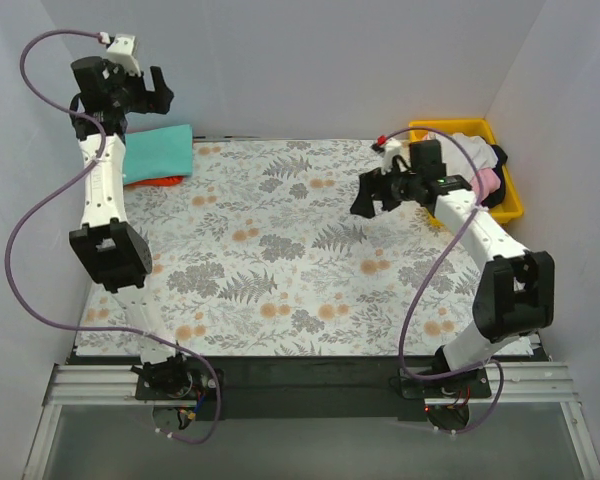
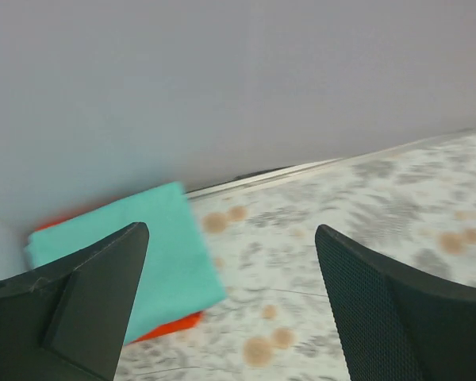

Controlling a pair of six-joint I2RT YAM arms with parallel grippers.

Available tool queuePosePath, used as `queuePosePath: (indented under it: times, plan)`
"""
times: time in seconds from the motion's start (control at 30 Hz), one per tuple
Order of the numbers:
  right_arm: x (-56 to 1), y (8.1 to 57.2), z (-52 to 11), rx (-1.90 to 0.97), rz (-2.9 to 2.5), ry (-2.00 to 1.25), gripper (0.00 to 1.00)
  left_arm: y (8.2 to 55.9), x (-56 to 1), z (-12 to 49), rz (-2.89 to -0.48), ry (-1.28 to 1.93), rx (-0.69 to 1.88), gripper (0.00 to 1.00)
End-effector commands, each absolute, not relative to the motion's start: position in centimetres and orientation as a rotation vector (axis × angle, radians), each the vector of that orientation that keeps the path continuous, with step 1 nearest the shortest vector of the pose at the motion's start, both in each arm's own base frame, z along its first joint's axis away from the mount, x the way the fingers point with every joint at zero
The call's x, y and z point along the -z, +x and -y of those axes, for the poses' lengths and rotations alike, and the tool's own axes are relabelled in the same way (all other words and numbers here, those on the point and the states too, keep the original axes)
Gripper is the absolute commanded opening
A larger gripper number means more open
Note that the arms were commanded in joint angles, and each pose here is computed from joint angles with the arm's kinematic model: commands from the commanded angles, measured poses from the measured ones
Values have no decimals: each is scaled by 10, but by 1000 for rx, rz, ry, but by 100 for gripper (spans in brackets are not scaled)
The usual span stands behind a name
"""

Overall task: Fold and stack the t-shirts
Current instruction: Reset both grippers

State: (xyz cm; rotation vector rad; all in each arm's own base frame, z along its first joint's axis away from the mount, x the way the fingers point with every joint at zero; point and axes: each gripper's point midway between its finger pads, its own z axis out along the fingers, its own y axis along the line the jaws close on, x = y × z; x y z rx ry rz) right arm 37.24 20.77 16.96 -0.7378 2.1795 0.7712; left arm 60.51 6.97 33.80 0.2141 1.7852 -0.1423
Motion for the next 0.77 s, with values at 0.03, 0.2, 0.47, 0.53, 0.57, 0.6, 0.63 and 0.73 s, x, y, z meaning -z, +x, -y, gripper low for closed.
queuePosePath:
  times: [0.03,0.2,0.47,0.53,0.57,0.6,0.63,0.73]
  plan:
    - [-227,380,-151,-722,-2092,-600,98,537,-326,34,-1982,258,510,87]
    - [-212,368,-83,-586,-2192,-426,98,484,-254,75,-2170,188,637,89]
    - [-146,316,-63,-496,-2377,-383,98,401,-166,82,-2391,129,647,91]
    - [-136,306,-62,-496,-2400,-379,98,386,-150,81,-2410,128,631,91]
    - [-134,303,-63,-496,-2405,-380,98,383,-155,78,-2391,137,605,91]
    - [-132,300,-63,-501,-2408,-374,98,380,-153,77,-2390,136,599,91]
    - [-133,299,-63,-499,-2408,-372,98,374,-153,78,-2391,137,598,92]
    - [-134,296,-63,-501,-2401,-363,98,371,-158,76,-2372,126,585,92]
